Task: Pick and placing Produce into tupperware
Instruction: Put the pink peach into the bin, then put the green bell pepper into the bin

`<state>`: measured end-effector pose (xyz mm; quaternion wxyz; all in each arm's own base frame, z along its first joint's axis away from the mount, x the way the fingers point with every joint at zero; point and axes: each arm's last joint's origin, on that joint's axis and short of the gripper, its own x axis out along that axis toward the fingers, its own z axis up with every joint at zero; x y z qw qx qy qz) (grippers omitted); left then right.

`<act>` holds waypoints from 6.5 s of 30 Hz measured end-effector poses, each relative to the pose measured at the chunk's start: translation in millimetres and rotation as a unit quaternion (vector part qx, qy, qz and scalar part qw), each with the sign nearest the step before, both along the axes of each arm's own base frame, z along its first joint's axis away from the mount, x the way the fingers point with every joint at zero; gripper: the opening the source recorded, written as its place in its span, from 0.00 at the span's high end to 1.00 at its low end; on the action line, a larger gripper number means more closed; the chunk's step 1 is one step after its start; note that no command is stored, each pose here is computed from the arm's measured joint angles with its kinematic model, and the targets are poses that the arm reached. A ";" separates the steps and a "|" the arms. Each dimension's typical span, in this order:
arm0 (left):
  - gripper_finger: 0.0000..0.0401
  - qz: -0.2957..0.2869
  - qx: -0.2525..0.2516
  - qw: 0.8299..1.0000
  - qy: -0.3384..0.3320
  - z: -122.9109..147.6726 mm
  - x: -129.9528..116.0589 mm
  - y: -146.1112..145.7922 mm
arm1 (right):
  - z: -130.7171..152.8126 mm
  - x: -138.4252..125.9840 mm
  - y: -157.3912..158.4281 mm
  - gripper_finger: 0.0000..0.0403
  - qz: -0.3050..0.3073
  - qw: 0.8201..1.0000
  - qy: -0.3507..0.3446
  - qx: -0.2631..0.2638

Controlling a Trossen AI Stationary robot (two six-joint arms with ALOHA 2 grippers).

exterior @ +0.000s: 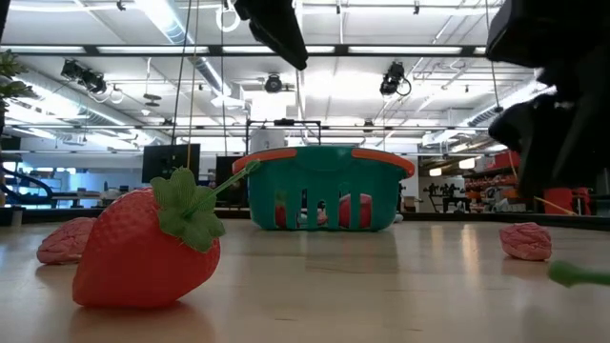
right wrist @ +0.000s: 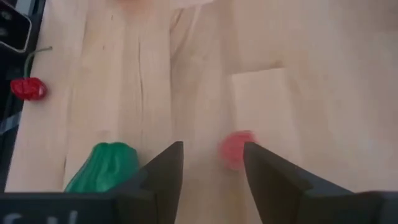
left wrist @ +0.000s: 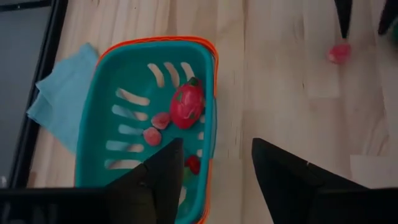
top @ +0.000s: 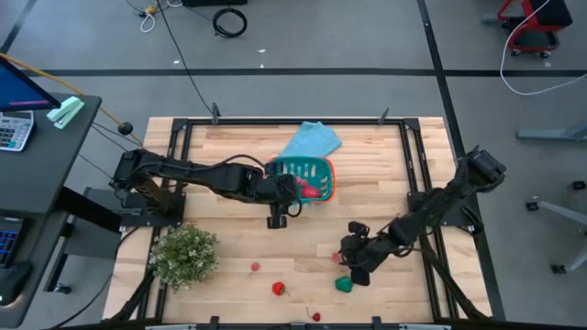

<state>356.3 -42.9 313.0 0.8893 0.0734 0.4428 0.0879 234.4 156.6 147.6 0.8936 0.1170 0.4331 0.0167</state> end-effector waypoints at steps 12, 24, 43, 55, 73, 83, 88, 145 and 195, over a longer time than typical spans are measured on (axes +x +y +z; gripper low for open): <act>0.54 0.026 -0.022 0.999 -0.007 -0.3 -0.2 -1.9 | -34.8 16.1 11.6 0.56 0.004 0.999 0.018 -0.047; 0.55 0.064 -0.052 0.997 0.003 -2.8 -4.6 -7.5 | -24.2 55.4 -6.4 0.53 0.009 0.990 -0.117 -0.081; 0.57 0.029 -0.062 0.997 0.030 -6.1 -19.1 -51.4 | -32.5 132.5 18.0 0.51 0.077 0.986 -0.054 -0.137; 0.58 0.039 -0.070 0.996 0.035 -6.8 -22.0 -56.4 | -41.3 125.2 12.5 0.54 0.013 0.991 -0.011 -0.130; 0.75 0.138 -0.096 0.981 0.095 -13.7 -39.6 -58.3 | 69.5 84.9 -21.8 0.88 -0.028 0.964 -0.040 -0.263; 0.78 0.094 -0.075 0.984 0.133 -34.6 -59.6 -92.4 | 174.0 49.0 -117.2 0.91 -0.141 0.940 -0.145 -0.277; 0.74 0.075 -0.084 0.987 0.118 -63.8 -63.0 -105.1 | 135.6 68.1 -155.9 0.85 -0.143 0.961 -0.109 -0.211; 0.76 0.121 -0.114 0.973 0.157 -167.1 -58.3 -140.1 | 83.9 90.5 -201.6 0.47 -0.150 0.972 -0.029 -0.179; 0.55 0.056 -0.065 0.996 0.011 -37.1 32.0 46.9 | 90.6 45.9 -107.0 0.51 -0.082 0.977 0.074 -0.184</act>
